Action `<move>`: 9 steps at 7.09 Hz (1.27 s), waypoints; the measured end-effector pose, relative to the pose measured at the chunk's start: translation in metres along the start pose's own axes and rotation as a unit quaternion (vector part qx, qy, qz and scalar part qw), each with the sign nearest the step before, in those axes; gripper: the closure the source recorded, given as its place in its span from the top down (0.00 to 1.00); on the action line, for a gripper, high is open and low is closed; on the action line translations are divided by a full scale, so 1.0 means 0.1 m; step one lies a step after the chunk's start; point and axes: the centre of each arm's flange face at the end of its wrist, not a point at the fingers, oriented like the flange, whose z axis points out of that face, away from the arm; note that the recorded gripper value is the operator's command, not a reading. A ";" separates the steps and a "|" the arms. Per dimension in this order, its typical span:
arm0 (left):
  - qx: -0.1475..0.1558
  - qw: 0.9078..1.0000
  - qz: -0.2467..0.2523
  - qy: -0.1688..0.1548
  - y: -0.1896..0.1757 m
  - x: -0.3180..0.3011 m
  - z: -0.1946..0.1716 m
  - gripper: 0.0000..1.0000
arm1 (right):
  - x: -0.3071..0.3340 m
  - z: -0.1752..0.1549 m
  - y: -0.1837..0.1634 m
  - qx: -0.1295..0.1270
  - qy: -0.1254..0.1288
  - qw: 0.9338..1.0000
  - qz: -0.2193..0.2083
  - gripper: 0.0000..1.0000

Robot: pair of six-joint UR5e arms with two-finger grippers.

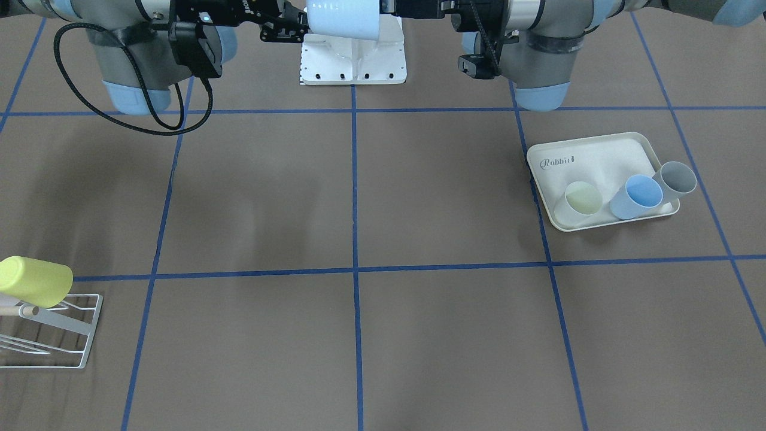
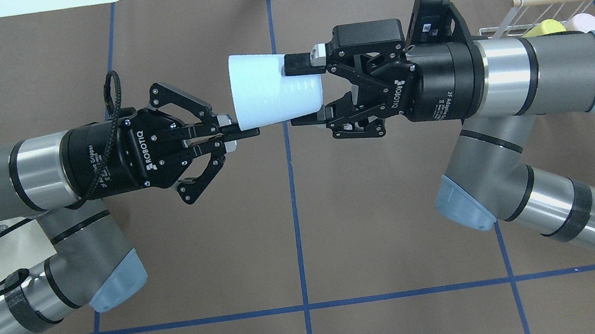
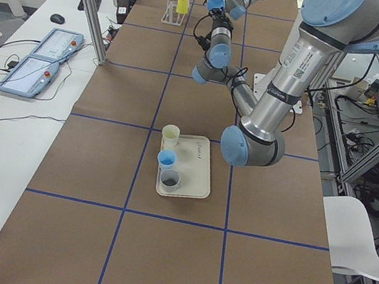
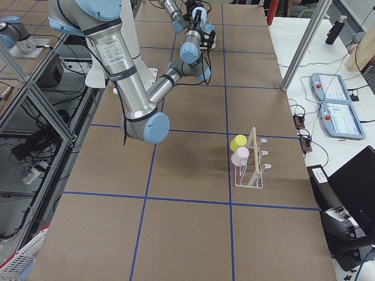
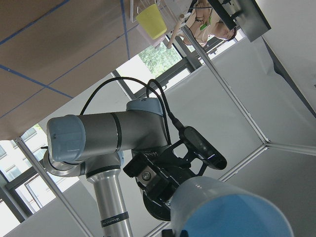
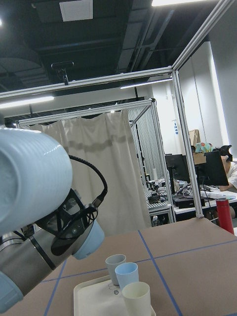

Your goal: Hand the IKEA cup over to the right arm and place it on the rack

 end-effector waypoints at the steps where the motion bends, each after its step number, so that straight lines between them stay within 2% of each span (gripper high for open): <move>1: -0.001 1.000 -0.001 -0.001 0.00 -0.02 0.01 0.00 | 0.00 0.00 0.00 0.001 -0.001 1.000 0.000 0.44; 2: -0.001 1.000 -0.002 -0.002 0.00 -0.03 0.02 0.09 | 0.00 0.00 0.00 0.002 -0.002 1.000 0.000 0.43; 3: -0.001 1.000 -0.002 -0.003 0.00 -0.04 0.02 0.51 | -0.01 0.01 0.00 0.002 -0.002 1.000 0.000 0.41; 4: -0.002 1.000 -0.001 -0.004 0.00 -0.05 0.02 0.86 | -0.01 0.01 0.00 0.002 -0.003 1.000 0.000 0.40; 5: -0.001 1.000 -0.002 -0.004 0.00 -0.05 0.02 1.00 | -0.02 0.01 0.00 0.002 -0.004 1.000 -0.001 0.37; 9: -0.002 1.000 0.005 0.000 0.04 0.00 -0.01 1.00 | -0.04 -0.01 0.00 0.003 -0.006 1.000 -0.002 0.25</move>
